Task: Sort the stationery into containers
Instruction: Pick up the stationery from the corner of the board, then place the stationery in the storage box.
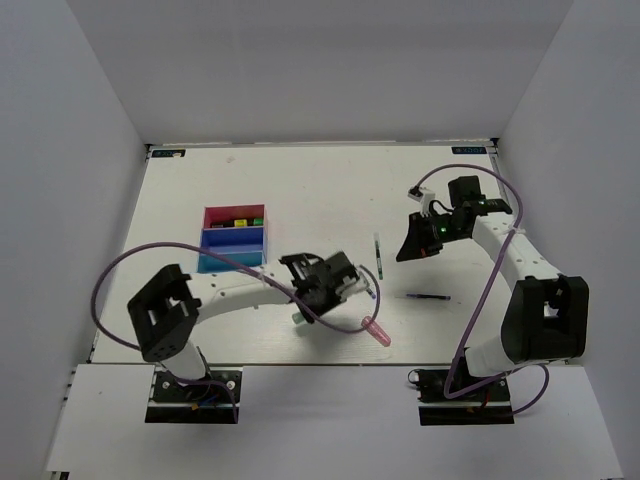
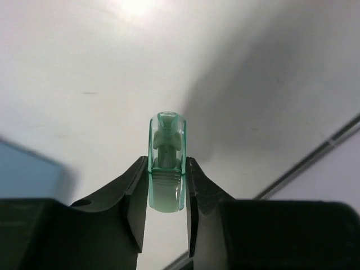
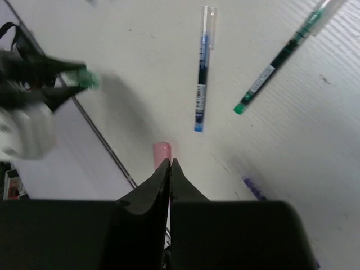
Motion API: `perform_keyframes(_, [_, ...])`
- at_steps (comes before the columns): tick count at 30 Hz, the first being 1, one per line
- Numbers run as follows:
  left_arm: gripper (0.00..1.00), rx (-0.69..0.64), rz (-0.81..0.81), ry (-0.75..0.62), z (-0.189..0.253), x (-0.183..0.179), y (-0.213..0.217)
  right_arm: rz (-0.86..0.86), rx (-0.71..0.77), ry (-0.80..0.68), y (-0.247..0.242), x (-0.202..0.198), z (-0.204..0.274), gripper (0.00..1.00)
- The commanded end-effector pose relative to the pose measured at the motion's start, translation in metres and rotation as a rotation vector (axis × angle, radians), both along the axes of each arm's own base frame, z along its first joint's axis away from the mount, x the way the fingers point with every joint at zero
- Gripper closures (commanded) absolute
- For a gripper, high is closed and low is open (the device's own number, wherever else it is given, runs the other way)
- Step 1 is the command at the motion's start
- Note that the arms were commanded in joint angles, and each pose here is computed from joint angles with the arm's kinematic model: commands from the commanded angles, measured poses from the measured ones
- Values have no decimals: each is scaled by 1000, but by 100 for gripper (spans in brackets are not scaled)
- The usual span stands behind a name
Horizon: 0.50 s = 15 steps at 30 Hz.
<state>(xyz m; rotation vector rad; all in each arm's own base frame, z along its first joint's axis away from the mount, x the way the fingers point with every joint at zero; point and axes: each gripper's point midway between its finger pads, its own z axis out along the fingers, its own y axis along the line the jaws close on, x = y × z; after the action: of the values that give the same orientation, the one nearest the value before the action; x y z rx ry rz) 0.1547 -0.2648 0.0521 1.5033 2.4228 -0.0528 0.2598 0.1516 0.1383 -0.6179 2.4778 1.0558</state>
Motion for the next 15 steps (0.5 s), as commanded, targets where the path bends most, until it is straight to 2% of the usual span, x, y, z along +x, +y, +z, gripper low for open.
perform_keyframes(1, [100,-104,11,-191,76,59,14,153,124,-60,12,-22,17,100])
perform_keyframes(4, [100,-124,-52,-262,103,89,38,218,165,-99,15,-30,19,100])
perform_keyframes(6, [100,-114,-79,-368,114,118,59,261,174,-159,16,-32,22,100])
perform_keyframes(11, [100,-124,-147,-388,114,153,88,338,208,-271,18,-44,26,100])
perform_keyframes(12, [100,-99,-125,-390,113,165,106,343,208,-289,17,-45,27,100])
perform_keyframes(15, [100,-71,-114,-362,106,183,123,354,208,-319,17,-46,29,100])
